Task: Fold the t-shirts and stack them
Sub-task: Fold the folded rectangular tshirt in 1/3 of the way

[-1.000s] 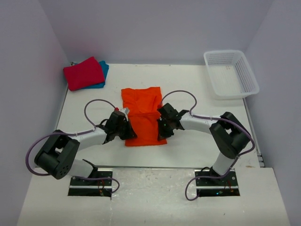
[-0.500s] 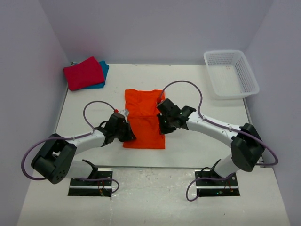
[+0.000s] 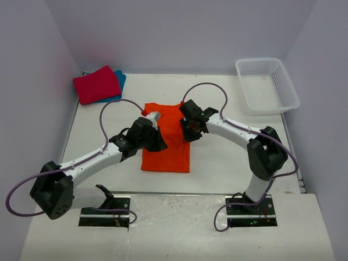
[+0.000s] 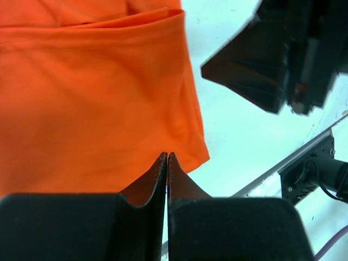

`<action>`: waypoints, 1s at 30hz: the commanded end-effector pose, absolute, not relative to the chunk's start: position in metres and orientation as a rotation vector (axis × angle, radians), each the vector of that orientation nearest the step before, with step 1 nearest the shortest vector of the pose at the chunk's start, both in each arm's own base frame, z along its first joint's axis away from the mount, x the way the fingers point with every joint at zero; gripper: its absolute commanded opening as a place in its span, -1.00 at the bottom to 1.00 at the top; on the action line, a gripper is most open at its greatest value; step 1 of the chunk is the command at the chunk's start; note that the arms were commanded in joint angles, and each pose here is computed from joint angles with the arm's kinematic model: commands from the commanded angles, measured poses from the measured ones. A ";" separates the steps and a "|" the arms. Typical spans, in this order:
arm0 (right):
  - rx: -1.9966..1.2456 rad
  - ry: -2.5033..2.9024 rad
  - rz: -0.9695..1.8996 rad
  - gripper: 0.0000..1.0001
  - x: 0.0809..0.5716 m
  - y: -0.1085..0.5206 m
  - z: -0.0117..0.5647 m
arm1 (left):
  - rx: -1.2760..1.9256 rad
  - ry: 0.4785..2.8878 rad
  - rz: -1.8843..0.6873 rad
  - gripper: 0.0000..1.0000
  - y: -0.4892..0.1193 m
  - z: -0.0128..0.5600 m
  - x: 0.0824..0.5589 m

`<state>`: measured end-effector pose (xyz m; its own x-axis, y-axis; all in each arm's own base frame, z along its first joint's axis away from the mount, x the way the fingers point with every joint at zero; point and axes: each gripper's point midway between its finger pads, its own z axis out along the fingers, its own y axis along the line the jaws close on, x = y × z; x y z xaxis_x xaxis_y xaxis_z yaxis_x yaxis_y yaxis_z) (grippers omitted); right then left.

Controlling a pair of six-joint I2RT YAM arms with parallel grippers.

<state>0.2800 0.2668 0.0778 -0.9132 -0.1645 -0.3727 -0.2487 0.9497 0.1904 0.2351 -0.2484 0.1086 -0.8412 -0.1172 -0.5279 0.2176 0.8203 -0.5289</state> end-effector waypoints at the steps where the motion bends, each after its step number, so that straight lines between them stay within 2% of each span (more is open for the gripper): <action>1: -0.313 2.710 0.336 -0.42 0.300 0.264 0.090 | 0.136 2.450 -0.804 -1.00 -0.265 0.112 0.235; 12: -0.367 2.761 0.371 -0.45 0.321 0.271 0.069 | 0.262 2.543 -0.911 -1.00 -0.330 0.065 0.207; 21: -0.361 2.788 0.380 -0.54 0.335 0.273 0.055 | 0.299 2.592 -0.897 -1.00 -0.341 0.043 0.197; 22: -0.360 2.794 0.378 -0.58 0.336 0.273 0.052 | 0.296 2.609 -0.884 -1.00 -0.339 0.037 0.195; 23: -0.356 2.795 0.378 -0.73 0.337 0.273 0.052 | 0.298 2.583 -0.906 -1.00 -0.344 0.039 0.198; 26: -0.351 2.796 0.374 -1.00 0.340 0.272 0.050 | 0.304 2.595 -0.912 -1.00 -0.344 0.032 0.194; 30: -0.351 2.789 0.354 -1.00 0.344 0.269 0.049 | 0.316 2.628 -0.906 -1.00 -0.342 0.019 0.186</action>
<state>0.3318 0.2635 0.0372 -0.9372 -0.1957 -0.2888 -0.2574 0.9466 0.1939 0.1871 -0.3311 0.0166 -0.9208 0.1032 -0.3762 0.3028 0.7969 -0.5227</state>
